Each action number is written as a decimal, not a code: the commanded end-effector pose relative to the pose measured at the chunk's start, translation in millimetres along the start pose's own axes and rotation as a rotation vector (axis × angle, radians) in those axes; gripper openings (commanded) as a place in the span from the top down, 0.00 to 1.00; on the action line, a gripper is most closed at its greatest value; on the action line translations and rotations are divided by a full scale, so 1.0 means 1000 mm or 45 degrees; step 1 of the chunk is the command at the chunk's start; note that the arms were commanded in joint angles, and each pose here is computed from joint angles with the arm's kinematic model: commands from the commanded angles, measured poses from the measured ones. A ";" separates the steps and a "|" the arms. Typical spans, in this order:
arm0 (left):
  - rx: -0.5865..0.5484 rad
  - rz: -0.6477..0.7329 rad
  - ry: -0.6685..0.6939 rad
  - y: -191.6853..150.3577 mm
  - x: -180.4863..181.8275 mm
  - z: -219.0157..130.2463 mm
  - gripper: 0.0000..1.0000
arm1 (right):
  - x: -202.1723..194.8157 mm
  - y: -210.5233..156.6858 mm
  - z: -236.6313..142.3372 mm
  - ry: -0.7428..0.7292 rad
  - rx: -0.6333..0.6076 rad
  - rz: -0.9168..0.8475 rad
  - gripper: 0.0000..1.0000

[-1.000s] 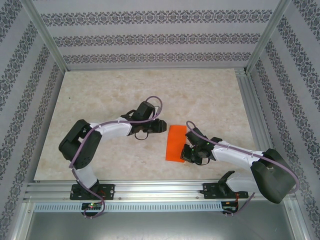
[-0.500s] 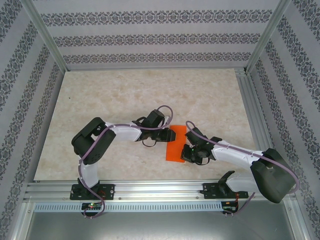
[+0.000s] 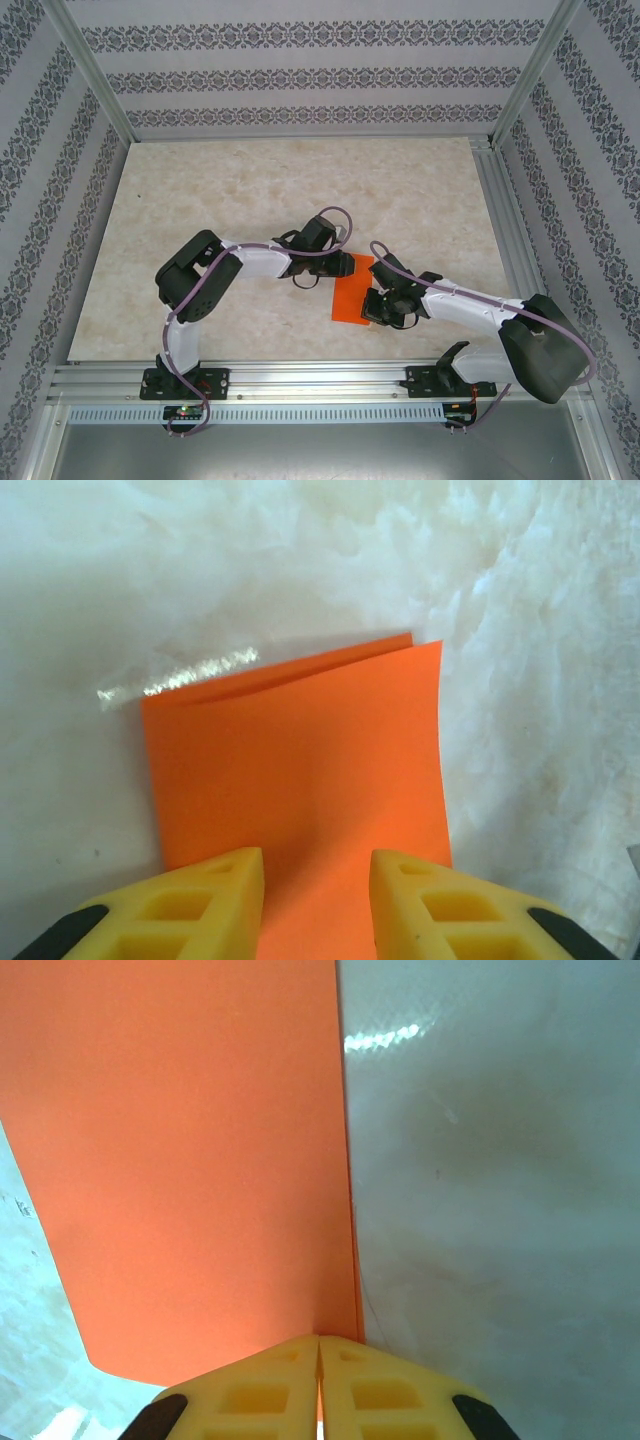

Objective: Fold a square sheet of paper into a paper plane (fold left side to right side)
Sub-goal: First fold the square sheet of paper in half at the center of the table.

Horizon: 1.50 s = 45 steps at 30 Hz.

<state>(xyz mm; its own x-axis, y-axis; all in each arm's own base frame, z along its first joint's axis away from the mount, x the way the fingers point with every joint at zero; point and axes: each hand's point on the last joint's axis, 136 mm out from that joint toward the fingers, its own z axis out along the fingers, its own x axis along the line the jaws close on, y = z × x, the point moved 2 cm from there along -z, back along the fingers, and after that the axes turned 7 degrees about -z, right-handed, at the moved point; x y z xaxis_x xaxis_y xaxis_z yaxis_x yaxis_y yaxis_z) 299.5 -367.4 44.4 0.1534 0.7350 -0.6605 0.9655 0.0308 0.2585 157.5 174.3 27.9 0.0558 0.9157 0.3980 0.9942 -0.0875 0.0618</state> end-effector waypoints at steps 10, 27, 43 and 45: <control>-0.117 -0.018 0.131 0.049 0.038 0.012 0.64 | -0.026 -0.016 0.004 -0.159 0.064 -0.007 0.91; -0.212 -0.046 0.160 0.105 0.052 0.007 0.64 | -0.026 -0.016 0.004 -0.156 0.061 -0.008 0.91; -0.143 0.048 -0.121 0.053 -0.014 -0.066 0.63 | -0.018 -0.009 0.003 -0.124 0.030 -0.022 0.90; -0.093 0.043 -0.140 0.033 -0.019 -0.062 0.63 | -0.017 -0.008 0.003 -0.121 0.028 -0.024 0.90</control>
<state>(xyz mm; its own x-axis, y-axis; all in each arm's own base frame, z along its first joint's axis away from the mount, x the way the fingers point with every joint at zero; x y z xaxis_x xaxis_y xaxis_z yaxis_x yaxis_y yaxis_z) 348.2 -322.4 119.3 0.1973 0.6979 -0.6885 0.9133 0.1244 0.3878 159.9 173.2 28.2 0.0514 0.9190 0.3909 0.9930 -0.0886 0.0779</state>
